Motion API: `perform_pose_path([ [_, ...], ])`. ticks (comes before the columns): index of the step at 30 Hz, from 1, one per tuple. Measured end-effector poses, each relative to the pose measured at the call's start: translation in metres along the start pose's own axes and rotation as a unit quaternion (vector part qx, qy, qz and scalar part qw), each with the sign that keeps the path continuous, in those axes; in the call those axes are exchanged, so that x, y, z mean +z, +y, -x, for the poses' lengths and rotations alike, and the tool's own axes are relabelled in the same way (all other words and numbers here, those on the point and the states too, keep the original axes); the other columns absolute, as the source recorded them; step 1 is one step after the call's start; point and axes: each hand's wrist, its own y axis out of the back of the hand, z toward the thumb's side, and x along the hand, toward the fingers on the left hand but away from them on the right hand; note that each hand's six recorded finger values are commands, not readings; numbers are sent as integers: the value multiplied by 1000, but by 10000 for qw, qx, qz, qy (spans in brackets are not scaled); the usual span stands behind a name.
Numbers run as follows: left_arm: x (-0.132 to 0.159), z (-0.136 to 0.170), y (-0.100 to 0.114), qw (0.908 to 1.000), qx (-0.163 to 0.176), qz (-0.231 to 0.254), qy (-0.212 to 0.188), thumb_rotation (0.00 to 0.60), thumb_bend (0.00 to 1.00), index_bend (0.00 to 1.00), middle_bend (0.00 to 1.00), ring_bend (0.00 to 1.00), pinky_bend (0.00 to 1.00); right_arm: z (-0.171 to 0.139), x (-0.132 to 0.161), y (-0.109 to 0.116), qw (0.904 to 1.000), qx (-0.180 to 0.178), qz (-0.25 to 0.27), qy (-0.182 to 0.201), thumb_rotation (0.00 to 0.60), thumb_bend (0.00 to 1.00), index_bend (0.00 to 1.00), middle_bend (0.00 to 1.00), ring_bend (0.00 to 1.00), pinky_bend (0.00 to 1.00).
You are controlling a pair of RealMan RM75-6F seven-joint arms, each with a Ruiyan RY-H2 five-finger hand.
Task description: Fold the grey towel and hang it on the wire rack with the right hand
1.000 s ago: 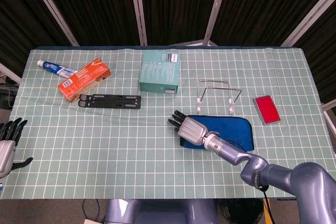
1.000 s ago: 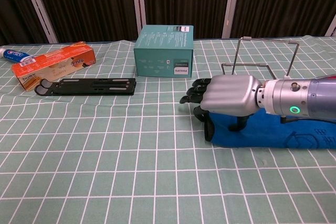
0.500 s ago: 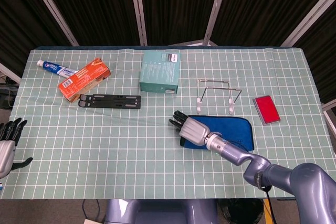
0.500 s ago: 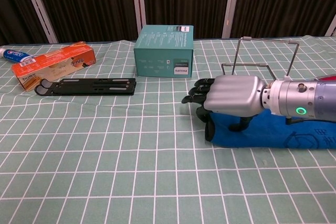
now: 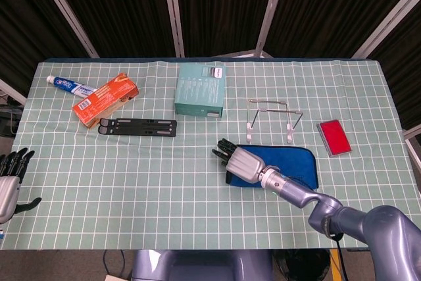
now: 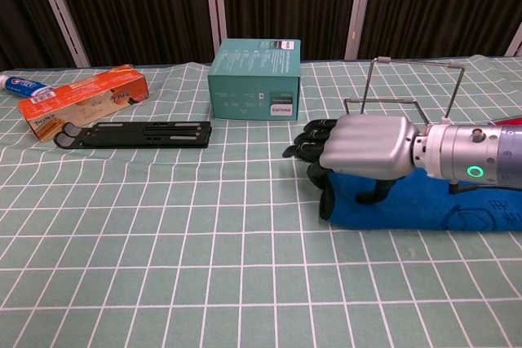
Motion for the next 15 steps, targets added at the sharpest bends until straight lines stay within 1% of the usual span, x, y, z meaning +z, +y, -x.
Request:
perform_pose_path([
  [8, 0, 0, 0, 10000, 4, -2, -2, 600, 0, 0, 0, 0, 0, -2, -1, -1, 10000, -59, 70, -26, 600, 203, 452, 0, 0, 0],
  [11, 0, 0, 0, 10000, 2, -8, -4, 600, 0, 0, 0, 0, 0, -3, -1, -2, 10000, -60, 71, -28, 600, 239, 464, 0, 0, 0],
  [15, 1, 0, 0, 10000, -1, -4, -5, 600, 0, 0, 0, 0, 0, -4, -2, -2, 9999, -76, 99, -34, 600, 294, 515, 0, 0, 0],
])
